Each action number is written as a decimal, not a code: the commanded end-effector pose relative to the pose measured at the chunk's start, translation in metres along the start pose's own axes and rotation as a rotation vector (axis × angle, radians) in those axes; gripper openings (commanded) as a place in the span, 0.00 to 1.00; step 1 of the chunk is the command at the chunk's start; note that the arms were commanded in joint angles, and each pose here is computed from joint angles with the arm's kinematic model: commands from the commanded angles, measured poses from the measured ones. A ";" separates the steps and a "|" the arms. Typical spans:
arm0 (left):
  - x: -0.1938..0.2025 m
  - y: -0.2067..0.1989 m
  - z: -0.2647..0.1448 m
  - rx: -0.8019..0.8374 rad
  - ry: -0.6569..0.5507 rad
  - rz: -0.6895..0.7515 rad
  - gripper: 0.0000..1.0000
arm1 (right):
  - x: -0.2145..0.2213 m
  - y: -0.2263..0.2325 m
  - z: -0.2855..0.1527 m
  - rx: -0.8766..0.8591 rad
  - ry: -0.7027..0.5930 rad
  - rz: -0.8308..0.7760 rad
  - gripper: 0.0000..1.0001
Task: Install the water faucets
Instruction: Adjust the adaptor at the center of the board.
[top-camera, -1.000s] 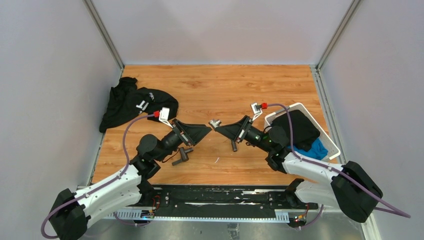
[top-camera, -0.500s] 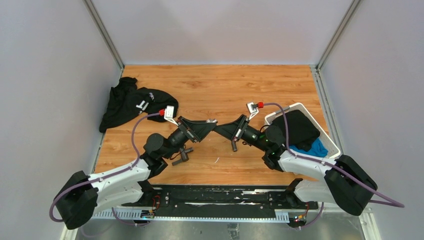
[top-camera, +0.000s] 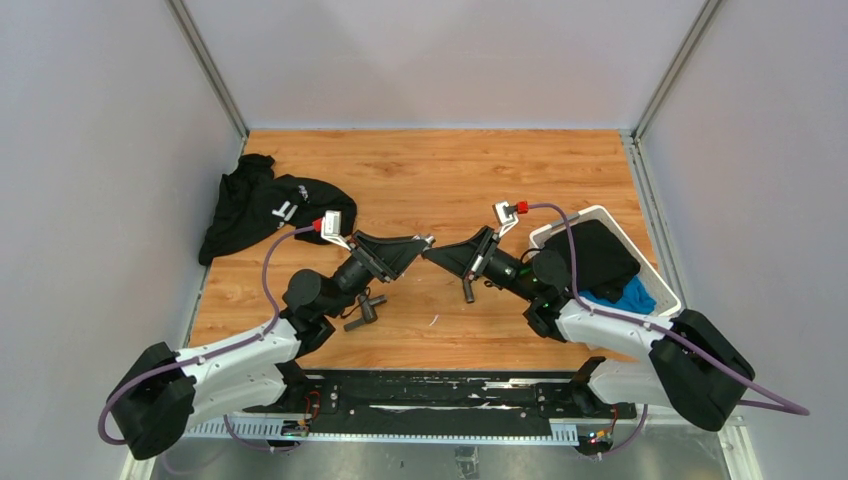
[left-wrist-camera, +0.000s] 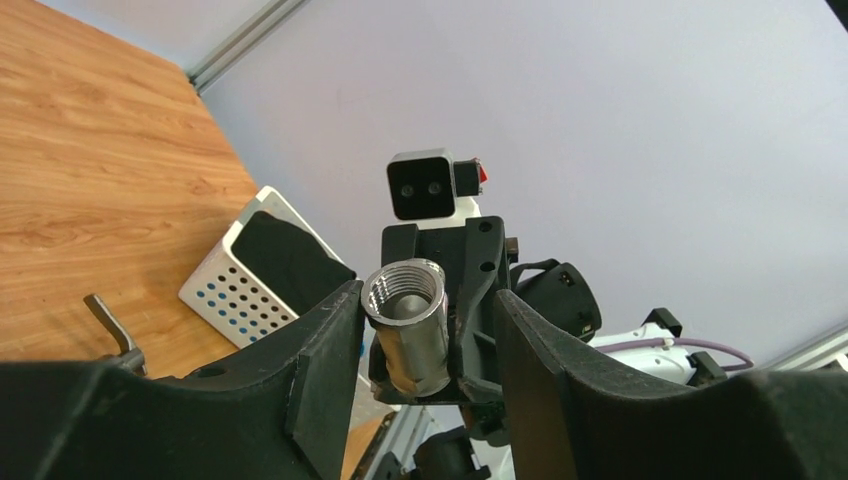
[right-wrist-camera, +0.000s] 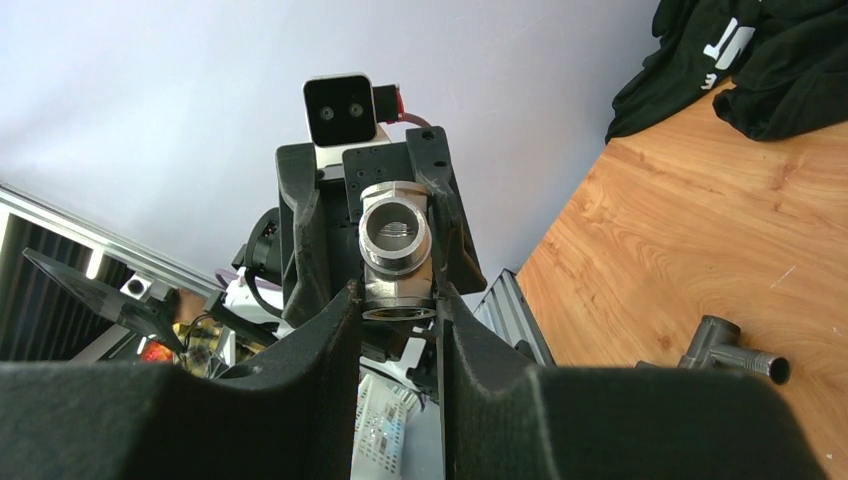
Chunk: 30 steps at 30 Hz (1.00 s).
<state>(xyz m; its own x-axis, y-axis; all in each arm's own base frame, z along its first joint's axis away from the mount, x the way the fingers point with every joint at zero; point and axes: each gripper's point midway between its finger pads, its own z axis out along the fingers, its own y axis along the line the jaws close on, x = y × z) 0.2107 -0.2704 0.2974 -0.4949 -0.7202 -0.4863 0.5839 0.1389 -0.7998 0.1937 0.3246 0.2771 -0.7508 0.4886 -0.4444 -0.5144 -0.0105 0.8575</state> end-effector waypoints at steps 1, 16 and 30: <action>-0.004 -0.004 0.001 0.008 -0.019 0.018 0.54 | -0.006 0.024 0.008 -0.079 -0.014 -0.014 0.00; 0.005 -0.005 0.006 0.021 0.025 0.010 0.44 | -0.002 0.025 0.011 -0.080 0.010 -0.009 0.00; 0.003 0.003 0.002 -0.008 0.002 0.005 0.38 | 0.000 0.024 0.011 -0.078 0.020 0.002 0.00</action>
<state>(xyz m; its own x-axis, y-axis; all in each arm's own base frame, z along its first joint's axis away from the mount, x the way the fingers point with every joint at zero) 0.2106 -0.2766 0.2921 -0.5183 -0.7025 -0.4877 0.5746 0.1363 -0.8070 0.1946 0.3296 0.2789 -0.7598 0.4770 -0.4418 -0.5110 -0.0181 0.8594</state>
